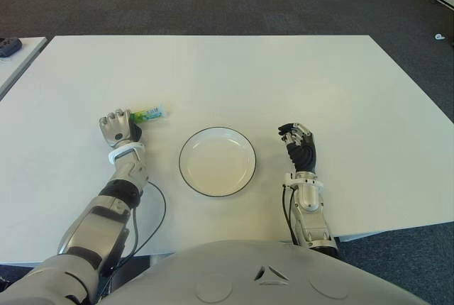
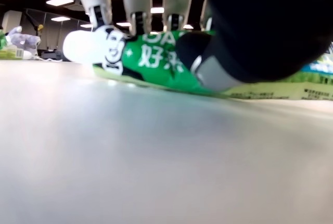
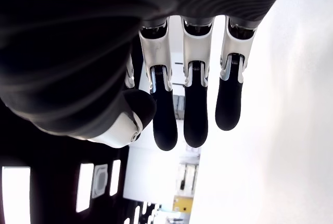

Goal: Put the toothpaste on the table into the plate.

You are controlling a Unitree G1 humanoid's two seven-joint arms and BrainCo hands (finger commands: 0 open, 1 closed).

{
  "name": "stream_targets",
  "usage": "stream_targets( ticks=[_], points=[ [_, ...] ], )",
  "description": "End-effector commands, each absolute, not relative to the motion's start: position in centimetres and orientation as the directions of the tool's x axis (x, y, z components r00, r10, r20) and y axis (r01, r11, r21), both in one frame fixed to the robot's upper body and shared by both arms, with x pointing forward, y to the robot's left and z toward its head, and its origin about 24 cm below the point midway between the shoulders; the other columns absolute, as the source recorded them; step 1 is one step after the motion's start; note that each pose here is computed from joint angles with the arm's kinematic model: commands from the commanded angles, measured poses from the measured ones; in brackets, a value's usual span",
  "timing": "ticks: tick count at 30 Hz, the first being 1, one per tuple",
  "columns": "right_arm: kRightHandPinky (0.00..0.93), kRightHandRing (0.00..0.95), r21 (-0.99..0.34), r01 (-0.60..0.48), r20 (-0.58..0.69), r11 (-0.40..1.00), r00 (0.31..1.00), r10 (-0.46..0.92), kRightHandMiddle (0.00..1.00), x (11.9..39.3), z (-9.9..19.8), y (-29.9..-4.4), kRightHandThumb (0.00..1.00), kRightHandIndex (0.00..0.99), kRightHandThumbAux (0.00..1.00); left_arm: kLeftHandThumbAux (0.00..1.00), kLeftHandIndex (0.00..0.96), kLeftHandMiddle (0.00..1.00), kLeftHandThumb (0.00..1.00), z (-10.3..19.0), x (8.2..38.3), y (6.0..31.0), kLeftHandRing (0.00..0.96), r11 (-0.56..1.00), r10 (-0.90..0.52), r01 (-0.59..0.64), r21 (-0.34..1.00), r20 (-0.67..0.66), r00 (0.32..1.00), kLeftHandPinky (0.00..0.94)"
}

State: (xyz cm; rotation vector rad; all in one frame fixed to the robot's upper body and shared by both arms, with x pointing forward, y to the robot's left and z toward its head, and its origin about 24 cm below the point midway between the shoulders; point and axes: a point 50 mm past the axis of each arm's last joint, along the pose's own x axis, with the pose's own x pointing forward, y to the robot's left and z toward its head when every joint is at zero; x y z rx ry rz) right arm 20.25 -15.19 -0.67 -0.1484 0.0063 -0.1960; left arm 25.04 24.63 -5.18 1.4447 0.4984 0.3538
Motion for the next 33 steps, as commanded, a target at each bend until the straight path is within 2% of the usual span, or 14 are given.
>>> stream_targets(
  ticks=[1, 19, 28, 33],
  points=[
    [0.437, 0.442, -0.145, 0.195, -0.008, 0.97, 0.98, -0.198, 0.462, 20.3, -0.9, -15.1, 0.703, 0.427, 0.731, 0.706, 0.44, 0.764, 0.706, -8.5, 21.5, 24.2, 0.762, 0.164, 0.523, 0.244, 0.956, -0.294, 0.8, 0.758],
    [0.432, 0.435, -0.139, 0.197, -0.002, 0.971, 0.98, -0.199, 0.458, 20.4, -1.0, -15.1, 0.703, 0.427, 0.732, 0.706, 0.441, 0.77, 0.707, -8.0, 21.8, 24.2, 0.765, 0.193, 0.506, 0.203, 0.96, -0.275, 0.818, 0.783],
    [0.438, 0.442, -0.136, 0.193, -0.001, 0.972, 0.981, -0.195, 0.463, 20.5, -1.0, -15.1, 0.703, 0.427, 0.731, 0.707, 0.441, 0.778, 0.708, -6.5, 22.4, 24.5, 0.771, 0.346, 0.48, 0.113, 0.931, -0.279, 0.832, 0.774],
    [0.436, 0.442, -0.135, 0.193, 0.0, 0.972, 0.981, -0.195, 0.461, 20.5, -1.0, -15.0, 0.703, 0.427, 0.731, 0.709, 0.439, 0.765, 0.707, -4.2, 22.7, 24.1, 0.756, 0.46, 0.471, 0.026, 0.888, -0.269, 0.84, 0.756]
  ],
)
